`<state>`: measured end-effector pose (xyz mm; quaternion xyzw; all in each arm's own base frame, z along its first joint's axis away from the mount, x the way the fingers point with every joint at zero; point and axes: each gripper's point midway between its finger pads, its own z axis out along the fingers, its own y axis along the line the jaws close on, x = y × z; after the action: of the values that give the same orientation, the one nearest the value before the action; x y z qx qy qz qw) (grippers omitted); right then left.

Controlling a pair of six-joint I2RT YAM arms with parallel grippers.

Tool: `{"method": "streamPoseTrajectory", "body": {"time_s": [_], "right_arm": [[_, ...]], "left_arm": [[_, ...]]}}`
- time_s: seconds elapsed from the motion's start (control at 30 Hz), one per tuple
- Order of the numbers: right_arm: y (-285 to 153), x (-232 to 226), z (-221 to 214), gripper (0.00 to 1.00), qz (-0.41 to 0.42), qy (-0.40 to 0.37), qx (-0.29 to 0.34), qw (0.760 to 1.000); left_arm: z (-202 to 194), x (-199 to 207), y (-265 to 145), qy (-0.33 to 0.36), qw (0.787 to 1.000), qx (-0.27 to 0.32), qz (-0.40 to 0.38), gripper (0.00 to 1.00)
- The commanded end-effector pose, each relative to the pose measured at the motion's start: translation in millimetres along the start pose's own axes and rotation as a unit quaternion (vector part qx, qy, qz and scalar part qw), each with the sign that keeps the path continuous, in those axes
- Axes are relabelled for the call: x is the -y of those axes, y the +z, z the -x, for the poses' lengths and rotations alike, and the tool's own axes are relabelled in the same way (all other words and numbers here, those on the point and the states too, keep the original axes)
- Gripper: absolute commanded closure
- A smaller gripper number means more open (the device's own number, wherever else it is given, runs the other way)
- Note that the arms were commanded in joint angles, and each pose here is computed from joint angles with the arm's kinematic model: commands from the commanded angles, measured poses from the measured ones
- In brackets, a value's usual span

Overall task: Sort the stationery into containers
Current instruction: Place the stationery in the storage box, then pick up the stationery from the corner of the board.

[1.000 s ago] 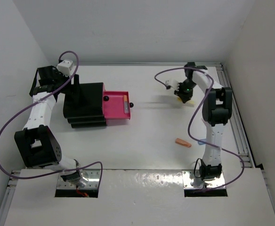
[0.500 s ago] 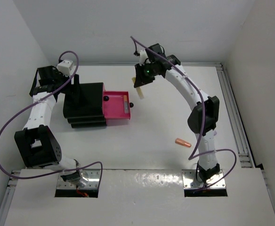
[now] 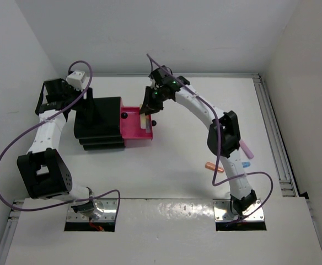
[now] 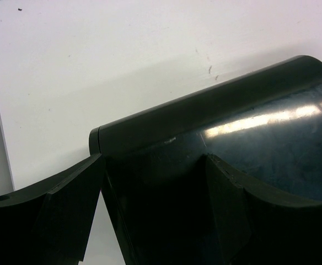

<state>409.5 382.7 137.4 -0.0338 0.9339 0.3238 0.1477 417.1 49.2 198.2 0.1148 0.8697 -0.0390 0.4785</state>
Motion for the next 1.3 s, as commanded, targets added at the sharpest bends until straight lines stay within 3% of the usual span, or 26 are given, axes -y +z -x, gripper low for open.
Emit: {"method": "streamPoseTrajectory", "body": {"time_s": [0.0,0.1,0.27,0.33,0.5,0.63,0.73,0.8,0.83,0.87,0.9,0.93,0.97,1.0,1.07,1.1,1.17,1.27], "right_arm": [[6,-17,17,1.0,0.016,0.0,0.037,0.999],[16,-12,17,1.0,0.008,-0.002,0.041,0.999],[30,6,3,0.73,-0.02,0.0,0.021,1.0],[33,8,1,0.58,-0.024,-0.003,0.02,1.0],[27,-4,13,0.36,-0.006,-0.023,0.037,0.999],[-13,-28,37,0.39,0.03,-0.059,0.078,0.995],[-72,-9,61,0.48,0.026,-0.085,0.132,0.987],[-111,31,68,0.57,-0.013,-0.139,0.15,0.979],[-121,56,58,0.59,-0.045,-0.152,0.128,0.979],[-133,80,54,0.59,-0.076,-0.216,0.113,0.967],[-153,118,35,0.59,-0.106,-0.217,0.077,0.967],[-165,144,25,0.58,-0.127,-0.285,0.048,0.949],[-184,180,21,0.57,-0.158,-0.291,0.036,0.943],[-196,211,-7,0.51,-0.173,-0.326,-0.005,0.93],[-210,264,-54,0.45,-0.175,-0.331,-0.069,0.925],[-227,276,-61,0.41,-0.183,-0.383,-0.075,0.902],[-246,328,-84,0.39,-0.228,-0.367,-0.096,0.897],[-269,359,-96,0.36,-0.252,-0.287,-0.107,0.918]], "left_arm": [[-101,35,-5,-0.066,0.983,-0.169,-0.041,0.21],[-104,35,-7,-0.066,0.983,-0.17,-0.039,0.21],[-104,36,-7,-0.069,0.983,-0.167,-0.039,0.21],[-104,34,-6,-0.07,0.983,-0.166,-0.037,0.21],[-103,35,-5,-0.072,0.983,-0.165,-0.039,0.21],[-99,33,-5,-0.065,0.984,-0.162,-0.037,0.21],[-96,31,-6,-0.062,0.985,-0.16,-0.034,0.21],[-96,31,-5,-0.059,0.985,-0.16,-0.035,0.21],[-96,30,-5,-0.059,0.985,-0.16,-0.035,0.21],[-97,30,-5,-0.059,0.985,-0.16,-0.035,0.21],[-97,31,-5,-0.058,0.985,-0.161,-0.038,0.21],[-96,32,-5,-0.059,0.985,-0.16,-0.038,0.21],[-96,32,-5,-0.059,0.985,-0.16,-0.038,0.21],[-97,33,-4,-0.06,0.985,-0.16,-0.041,0.21],[-97,33,-4,-0.059,0.985,-0.159,-0.042,0.21],[-98,33,-4,-0.06,0.984,-0.161,-0.042,0.21],[-98,34,-3,-0.059,0.984,-0.161,-0.043,0.21],[-101,37,-2,-0.058,0.983,-0.166,-0.046,0.21]]}}
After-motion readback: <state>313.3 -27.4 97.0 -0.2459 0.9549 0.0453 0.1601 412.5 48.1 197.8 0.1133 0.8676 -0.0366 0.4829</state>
